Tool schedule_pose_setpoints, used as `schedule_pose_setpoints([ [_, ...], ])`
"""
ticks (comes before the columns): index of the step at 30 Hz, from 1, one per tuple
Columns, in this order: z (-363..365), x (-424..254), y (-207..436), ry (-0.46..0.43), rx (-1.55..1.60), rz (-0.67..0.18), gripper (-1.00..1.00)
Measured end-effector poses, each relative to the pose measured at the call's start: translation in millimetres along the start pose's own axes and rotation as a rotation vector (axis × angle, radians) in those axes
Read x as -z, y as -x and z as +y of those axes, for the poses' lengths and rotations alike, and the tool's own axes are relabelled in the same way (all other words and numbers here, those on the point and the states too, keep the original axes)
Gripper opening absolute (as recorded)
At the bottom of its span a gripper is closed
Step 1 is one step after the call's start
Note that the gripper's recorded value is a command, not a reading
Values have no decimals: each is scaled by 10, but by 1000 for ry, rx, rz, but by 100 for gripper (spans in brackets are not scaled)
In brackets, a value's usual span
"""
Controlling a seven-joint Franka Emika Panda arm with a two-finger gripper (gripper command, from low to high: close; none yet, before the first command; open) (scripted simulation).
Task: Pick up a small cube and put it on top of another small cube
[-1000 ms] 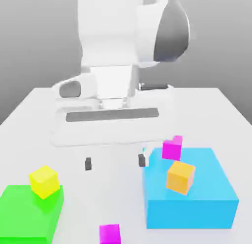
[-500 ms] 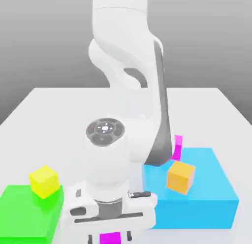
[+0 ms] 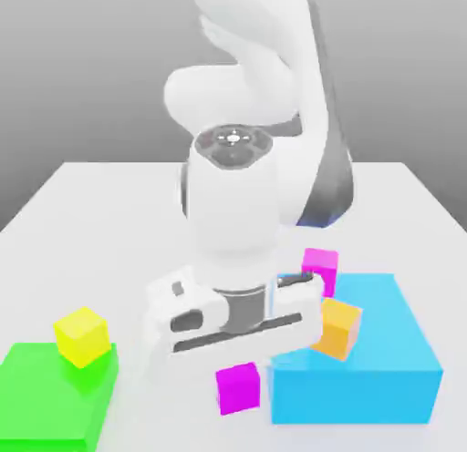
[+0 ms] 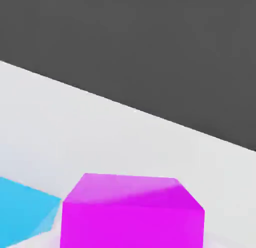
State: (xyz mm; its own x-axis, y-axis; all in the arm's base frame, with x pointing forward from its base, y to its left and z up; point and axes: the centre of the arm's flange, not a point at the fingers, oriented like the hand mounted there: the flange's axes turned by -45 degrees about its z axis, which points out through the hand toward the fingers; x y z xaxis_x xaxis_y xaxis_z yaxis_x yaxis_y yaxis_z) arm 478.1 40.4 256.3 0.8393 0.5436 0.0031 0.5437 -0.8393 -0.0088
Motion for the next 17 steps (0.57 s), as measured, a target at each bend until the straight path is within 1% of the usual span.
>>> schedule_pose_setpoints([
  [4, -589, 396, -51, -1, 322, -2, -100],
  [9, -1103, 779, 81, 3, 667, -5, -100],
  [13, -1179, 365, 99, 4, 722, -6, -100],
  [14, -1180, 268, 106, 5, 723, -7, 100],
  [17, -1181, 268, 106, 5, 723, -7, 100],
])
